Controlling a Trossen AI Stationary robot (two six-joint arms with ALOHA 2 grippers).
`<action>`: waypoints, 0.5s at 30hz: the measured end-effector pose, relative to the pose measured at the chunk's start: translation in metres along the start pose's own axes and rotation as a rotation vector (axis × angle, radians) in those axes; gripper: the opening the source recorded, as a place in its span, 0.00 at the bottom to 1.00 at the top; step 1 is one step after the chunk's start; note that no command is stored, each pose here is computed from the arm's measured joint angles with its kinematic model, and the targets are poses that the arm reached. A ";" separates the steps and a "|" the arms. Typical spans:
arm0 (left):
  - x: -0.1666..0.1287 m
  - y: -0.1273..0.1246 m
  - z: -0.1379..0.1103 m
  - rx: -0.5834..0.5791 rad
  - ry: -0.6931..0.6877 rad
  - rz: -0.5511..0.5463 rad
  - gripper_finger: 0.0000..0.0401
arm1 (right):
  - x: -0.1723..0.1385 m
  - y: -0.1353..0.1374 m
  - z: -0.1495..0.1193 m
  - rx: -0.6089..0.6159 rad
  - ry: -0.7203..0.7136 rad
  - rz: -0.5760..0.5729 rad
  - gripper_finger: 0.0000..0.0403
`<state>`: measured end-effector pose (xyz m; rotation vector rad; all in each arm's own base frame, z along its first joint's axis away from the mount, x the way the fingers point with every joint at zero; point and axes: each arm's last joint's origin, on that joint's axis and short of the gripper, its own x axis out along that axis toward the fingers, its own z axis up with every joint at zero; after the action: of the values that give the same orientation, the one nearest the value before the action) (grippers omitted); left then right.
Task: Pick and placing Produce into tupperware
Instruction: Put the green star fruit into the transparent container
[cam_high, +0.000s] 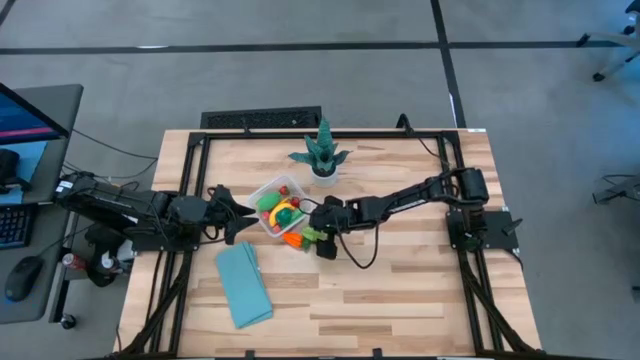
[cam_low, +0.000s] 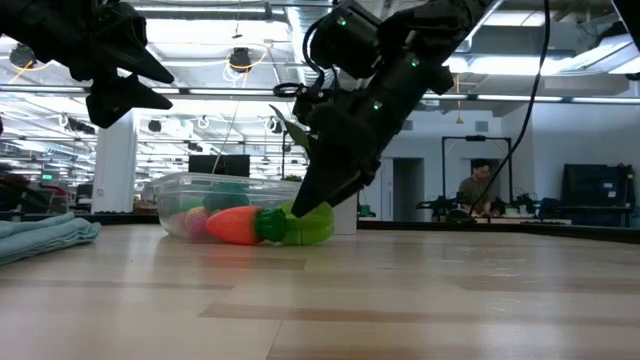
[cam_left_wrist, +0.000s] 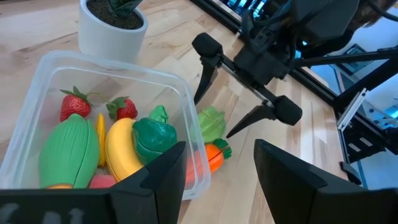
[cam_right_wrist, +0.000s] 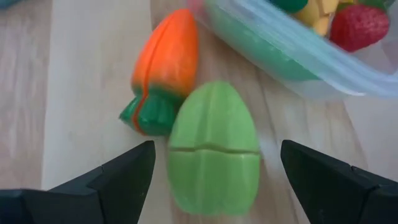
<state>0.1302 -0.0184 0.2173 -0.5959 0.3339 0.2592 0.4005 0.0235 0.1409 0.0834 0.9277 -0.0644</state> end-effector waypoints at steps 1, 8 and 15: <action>0.000 0.000 0.000 0.000 0.000 0.001 0.44 | 0.001 0.000 0.000 0.000 0.001 -0.001 0.85; 0.000 0.000 0.000 0.000 0.000 0.001 0.44 | 0.010 0.001 -0.003 0.001 0.002 0.004 0.85; 0.000 0.000 0.000 0.000 0.000 0.001 0.44 | 0.010 0.000 -0.005 0.007 0.022 0.001 0.85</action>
<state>0.1302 -0.0184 0.2172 -0.5960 0.3340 0.2604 0.4025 0.0240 0.1293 0.0910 0.9490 -0.0664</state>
